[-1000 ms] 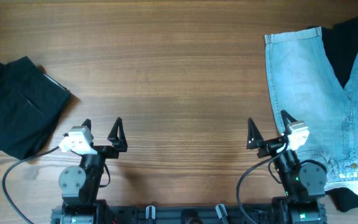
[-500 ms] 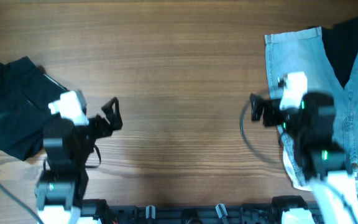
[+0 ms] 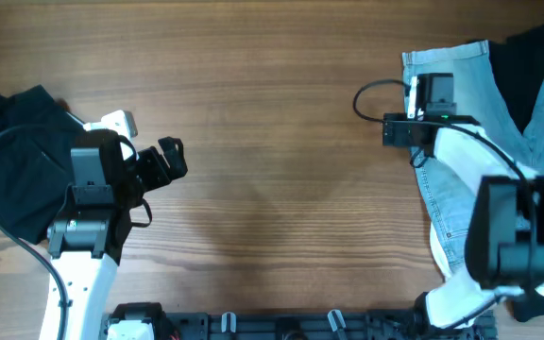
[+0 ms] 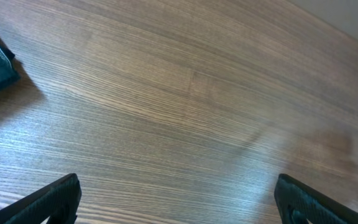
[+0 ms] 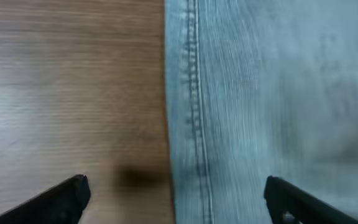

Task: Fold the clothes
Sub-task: 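Reach the right gripper to the denim shorts and grasp the waistband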

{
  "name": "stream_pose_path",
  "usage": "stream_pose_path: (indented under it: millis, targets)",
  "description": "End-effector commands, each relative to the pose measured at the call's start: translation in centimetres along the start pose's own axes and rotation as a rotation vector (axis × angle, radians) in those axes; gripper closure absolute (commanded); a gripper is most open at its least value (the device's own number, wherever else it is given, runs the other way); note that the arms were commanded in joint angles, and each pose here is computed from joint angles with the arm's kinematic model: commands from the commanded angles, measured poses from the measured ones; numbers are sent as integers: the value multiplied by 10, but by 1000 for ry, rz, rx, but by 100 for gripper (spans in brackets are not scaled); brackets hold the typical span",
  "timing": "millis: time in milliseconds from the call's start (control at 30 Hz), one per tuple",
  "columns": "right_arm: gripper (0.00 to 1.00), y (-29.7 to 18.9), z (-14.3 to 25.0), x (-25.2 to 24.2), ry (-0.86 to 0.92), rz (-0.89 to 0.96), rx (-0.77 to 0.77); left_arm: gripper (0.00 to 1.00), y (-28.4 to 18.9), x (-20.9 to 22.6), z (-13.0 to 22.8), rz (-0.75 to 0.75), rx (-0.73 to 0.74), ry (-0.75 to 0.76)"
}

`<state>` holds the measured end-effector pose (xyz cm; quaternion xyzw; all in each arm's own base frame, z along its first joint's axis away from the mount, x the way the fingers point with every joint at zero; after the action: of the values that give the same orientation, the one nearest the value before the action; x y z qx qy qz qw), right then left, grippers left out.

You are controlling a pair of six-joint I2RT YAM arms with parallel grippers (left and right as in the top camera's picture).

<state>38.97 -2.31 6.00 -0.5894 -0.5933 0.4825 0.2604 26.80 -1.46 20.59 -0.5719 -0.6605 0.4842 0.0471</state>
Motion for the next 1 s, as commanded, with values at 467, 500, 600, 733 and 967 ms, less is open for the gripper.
stream_pose_path:
  millis: [467, 500, 600, 733, 967]
  targets:
    - [96, 18, 16, -22, 71, 152, 100, 0, -4, -4, -7, 9, -22, -6]
    - [96, -12, -9, -31, 74, 166, 27, 0, -4, -4, -7, 9, -22, -6]
    - [95, -108, -76, -8, -30, 22, -212, 0, -4, -4, -8, 12, -26, -5]
    - [96, -141, -111, 74, 1, -260, -402, 0, -4, -7, -11, 24, -42, -3]
    - [91, -173, -144, 119, -10, -429, -599, 0, -4, -7, -11, 24, -43, -3]
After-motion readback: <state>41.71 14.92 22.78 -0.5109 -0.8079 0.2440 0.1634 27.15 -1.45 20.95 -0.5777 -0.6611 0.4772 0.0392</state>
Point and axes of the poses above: each gripper's point midway between its finger pads, its own y axis out along the fingers, its own x axis along the line the jaws close on, z = x × y, the point moved 5 cm from there along -y, back along the fingers, and after that the axes turned 14 degrees about -y, right-handed, at the moved point
